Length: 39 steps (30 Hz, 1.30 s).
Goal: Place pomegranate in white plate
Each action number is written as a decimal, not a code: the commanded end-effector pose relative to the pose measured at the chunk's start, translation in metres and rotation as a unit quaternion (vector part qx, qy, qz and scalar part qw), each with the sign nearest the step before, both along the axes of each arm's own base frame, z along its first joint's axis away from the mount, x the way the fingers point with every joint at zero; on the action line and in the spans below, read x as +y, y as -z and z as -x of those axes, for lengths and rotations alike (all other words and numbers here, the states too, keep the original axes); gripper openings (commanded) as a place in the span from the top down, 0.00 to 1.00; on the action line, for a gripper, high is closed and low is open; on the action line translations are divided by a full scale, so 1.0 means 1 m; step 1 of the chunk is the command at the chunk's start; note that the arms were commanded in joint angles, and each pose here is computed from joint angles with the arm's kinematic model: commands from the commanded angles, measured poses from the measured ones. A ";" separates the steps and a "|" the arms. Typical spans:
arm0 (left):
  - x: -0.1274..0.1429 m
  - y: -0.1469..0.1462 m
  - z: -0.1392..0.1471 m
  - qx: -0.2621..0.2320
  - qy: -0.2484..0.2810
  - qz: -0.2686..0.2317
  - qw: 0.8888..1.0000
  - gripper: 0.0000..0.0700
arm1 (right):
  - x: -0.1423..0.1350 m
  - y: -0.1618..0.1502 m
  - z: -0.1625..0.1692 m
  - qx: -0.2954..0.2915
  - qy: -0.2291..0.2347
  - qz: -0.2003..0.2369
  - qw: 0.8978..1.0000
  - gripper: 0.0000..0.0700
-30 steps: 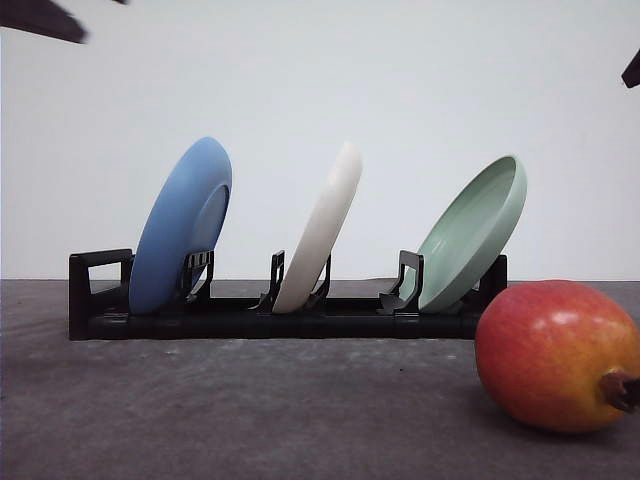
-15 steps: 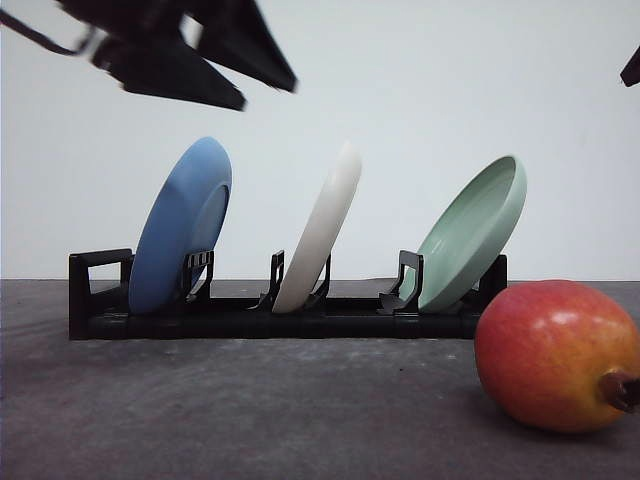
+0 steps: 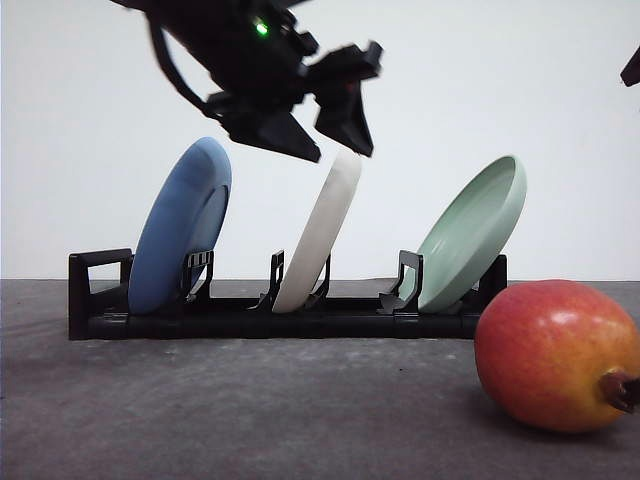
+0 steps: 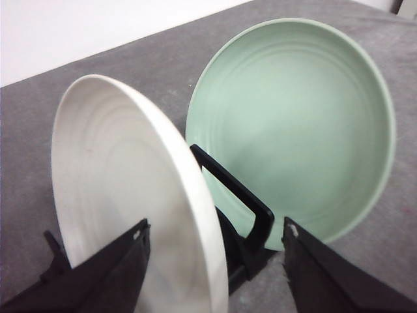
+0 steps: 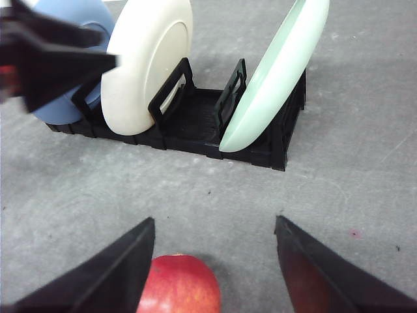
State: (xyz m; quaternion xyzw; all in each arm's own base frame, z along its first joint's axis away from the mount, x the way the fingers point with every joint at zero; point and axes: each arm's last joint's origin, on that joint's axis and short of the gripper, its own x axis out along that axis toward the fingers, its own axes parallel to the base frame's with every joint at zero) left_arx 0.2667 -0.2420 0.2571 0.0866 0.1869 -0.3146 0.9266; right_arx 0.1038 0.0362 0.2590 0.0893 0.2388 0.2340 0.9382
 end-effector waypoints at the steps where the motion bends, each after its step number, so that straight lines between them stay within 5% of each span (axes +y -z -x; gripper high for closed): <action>1: -0.010 -0.001 -0.006 0.002 -0.003 -0.001 1.000 0.45 | 0.001 -0.006 0.000 -0.008 -0.001 -0.008 1.000 0.47; 12: -0.022 0.009 -0.020 0.034 -0.012 -0.023 0.999 0.47 | 0.001 -0.006 0.000 -0.008 -0.001 -0.008 1.000 0.47; 23: -0.022 0.010 -0.019 0.048 -0.020 -0.012 0.999 0.98 | 0.001 -0.006 0.000 -0.008 -0.001 -0.008 1.000 0.47; 39: -0.013 -0.024 -0.008 0.047 -0.023 0.044 0.998 0.98 | 0.001 -0.006 0.000 -0.008 -0.001 -0.008 1.000 0.47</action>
